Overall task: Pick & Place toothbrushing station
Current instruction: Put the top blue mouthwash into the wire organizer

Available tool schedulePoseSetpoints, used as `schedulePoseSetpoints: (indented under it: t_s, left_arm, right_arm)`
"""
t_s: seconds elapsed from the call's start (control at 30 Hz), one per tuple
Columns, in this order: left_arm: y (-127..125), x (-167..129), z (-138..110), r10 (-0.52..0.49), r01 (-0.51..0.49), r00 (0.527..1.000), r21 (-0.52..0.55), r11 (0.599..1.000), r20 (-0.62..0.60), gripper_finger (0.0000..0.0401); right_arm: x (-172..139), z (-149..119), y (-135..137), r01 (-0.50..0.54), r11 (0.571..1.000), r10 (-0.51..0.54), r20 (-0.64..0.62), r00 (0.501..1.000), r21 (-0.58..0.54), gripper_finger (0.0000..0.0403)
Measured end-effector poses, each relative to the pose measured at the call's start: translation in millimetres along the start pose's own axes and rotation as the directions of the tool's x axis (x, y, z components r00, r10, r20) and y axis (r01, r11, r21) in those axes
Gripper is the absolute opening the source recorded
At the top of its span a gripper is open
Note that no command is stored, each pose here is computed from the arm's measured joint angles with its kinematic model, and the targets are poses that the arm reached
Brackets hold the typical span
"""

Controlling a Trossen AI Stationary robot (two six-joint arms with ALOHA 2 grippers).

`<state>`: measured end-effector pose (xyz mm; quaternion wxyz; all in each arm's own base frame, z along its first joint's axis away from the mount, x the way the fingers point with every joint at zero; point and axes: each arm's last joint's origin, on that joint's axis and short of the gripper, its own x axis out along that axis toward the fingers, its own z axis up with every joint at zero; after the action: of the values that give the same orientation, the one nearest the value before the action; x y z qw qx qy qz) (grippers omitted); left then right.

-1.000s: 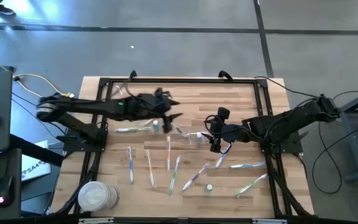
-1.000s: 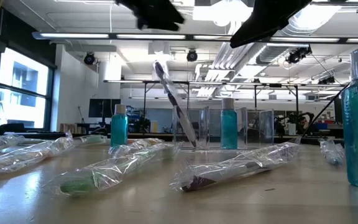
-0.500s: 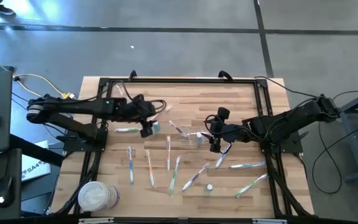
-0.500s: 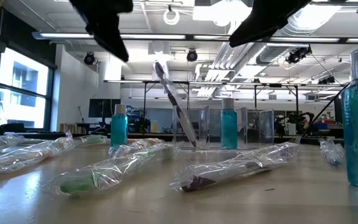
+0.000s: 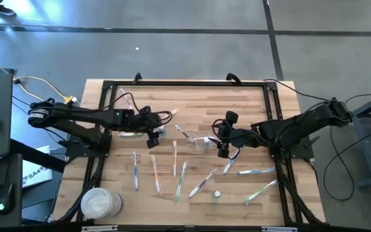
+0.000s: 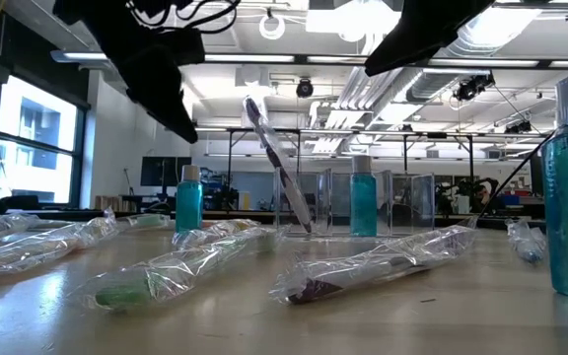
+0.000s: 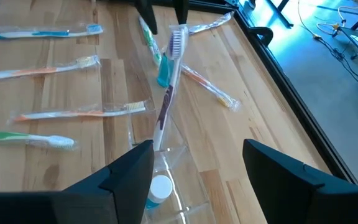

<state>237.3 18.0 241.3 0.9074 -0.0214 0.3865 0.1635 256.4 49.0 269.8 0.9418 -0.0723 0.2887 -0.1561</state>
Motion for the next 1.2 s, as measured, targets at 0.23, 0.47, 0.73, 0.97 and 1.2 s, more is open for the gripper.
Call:
schedulePoseSetpoints:
  t_s: [0.23, 0.47, 0.73, 0.97, 1.2]
  left_arm:
    - [-0.4, 9.6, -14.3, 0.001, -0.002, 1.000, -0.056, 0.998, -0.009, 0.0216]
    - [-1.3, 15.6, -22.1, -0.013, 0.013, 1.000, -0.083, 0.996, 0.008, 0.0216]
    - [-0.6, 21.4, -26.4, 0.041, -0.040, 0.999, -0.081, 0.996, 0.011, 0.0216]
    - [-3.0, 30.4, -25.3, 0.045, -0.044, 0.999, -0.083, 0.996, 0.016, 0.0216]
    - [-5.3, 41.8, -29.7, 0.053, -0.054, 0.998, -0.065, 0.996, -0.028, 0.0216]
  right_arm:
    - [0.0, 0.0, 0.0, 0.000, 1.000, 0.000, 0.000, 1.000, 0.000, 0.0240]
    - [0.0, 0.1, 0.1, 0.000, 1.000, 0.000, 0.001, 1.000, 0.002, 0.0240]
    - [0.0, 0.2, 0.0, 0.000, 1.000, 0.000, 0.001, 1.000, 0.002, 0.0240]
    - [0.0, 0.2, 0.0, 0.000, 1.000, 0.000, 0.001, 1.000, 0.002, 0.0240]
    - [0.1, 0.2, 0.0, 0.000, 1.000, 0.000, 0.003, 1.000, 0.003, 0.0240]
